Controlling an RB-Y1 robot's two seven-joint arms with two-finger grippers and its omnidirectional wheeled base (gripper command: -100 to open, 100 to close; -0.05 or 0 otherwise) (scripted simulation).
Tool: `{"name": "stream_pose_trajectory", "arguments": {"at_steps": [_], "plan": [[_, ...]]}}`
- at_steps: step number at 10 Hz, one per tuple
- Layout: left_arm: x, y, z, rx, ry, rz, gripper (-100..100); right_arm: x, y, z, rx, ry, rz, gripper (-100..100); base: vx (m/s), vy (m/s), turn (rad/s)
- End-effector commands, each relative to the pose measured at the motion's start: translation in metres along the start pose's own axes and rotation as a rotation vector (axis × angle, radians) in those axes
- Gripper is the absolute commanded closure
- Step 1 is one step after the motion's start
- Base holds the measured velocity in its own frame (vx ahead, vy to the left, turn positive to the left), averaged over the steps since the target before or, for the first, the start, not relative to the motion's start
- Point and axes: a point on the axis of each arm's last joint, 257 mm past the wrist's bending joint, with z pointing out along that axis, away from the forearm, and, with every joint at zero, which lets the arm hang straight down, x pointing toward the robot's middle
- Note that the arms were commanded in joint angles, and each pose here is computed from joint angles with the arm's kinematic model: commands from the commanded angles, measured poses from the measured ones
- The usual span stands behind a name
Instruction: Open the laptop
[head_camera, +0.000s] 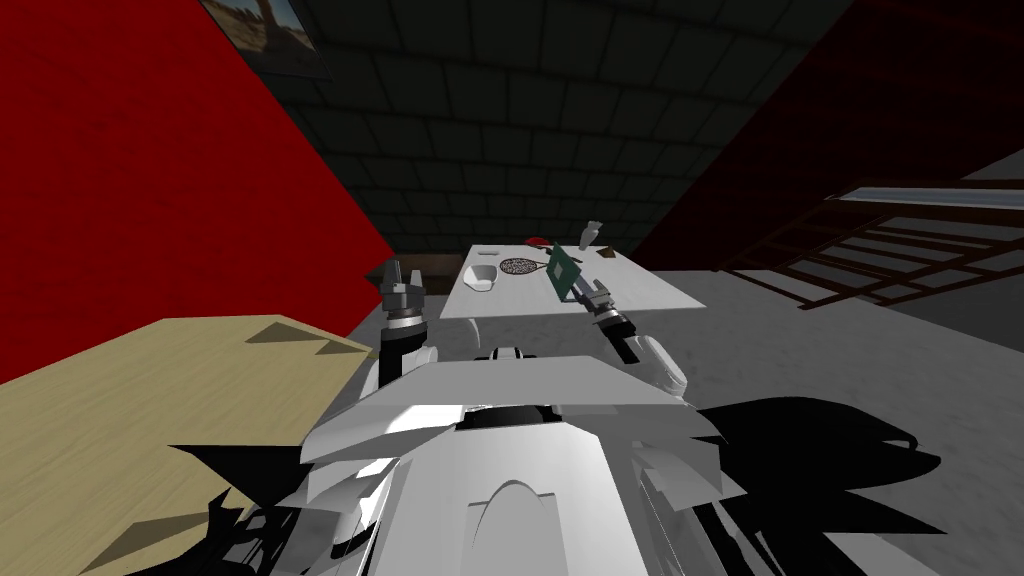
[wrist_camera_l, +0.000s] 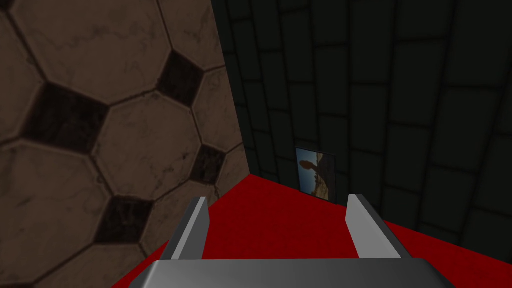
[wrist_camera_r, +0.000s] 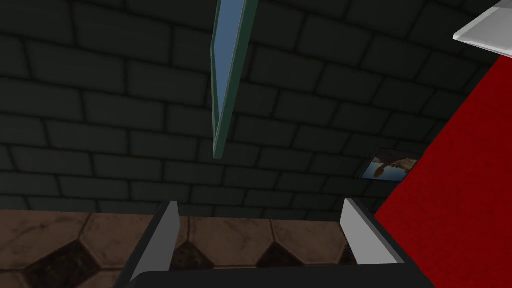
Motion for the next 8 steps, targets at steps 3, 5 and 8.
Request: {"name": "stream_pose_trajectory", "arguments": {"at_steps": [3, 5, 8], "plan": [[0.000, 0.000, 0.000, 0.000, 0.000, 0.000, 0, 0.026, -0.038, 0.000, 0.020, 0.102, -0.294, -100, 0.031, 0.073, 0.000], [0.000, 0.000, 0.000, 0.000, 0.000, 0.000, 0, 0.035, -0.059, -0.001, 0.026, 0.148, -0.439, -100, 0.040, 0.099, -0.002], [0.000, 0.000, 0.000, 0.000, 0.000, 0.000, 0, 0.041, -0.086, -0.002, 0.032, 0.200, -0.621, -100, 0.045, 0.085, -0.001]]}}
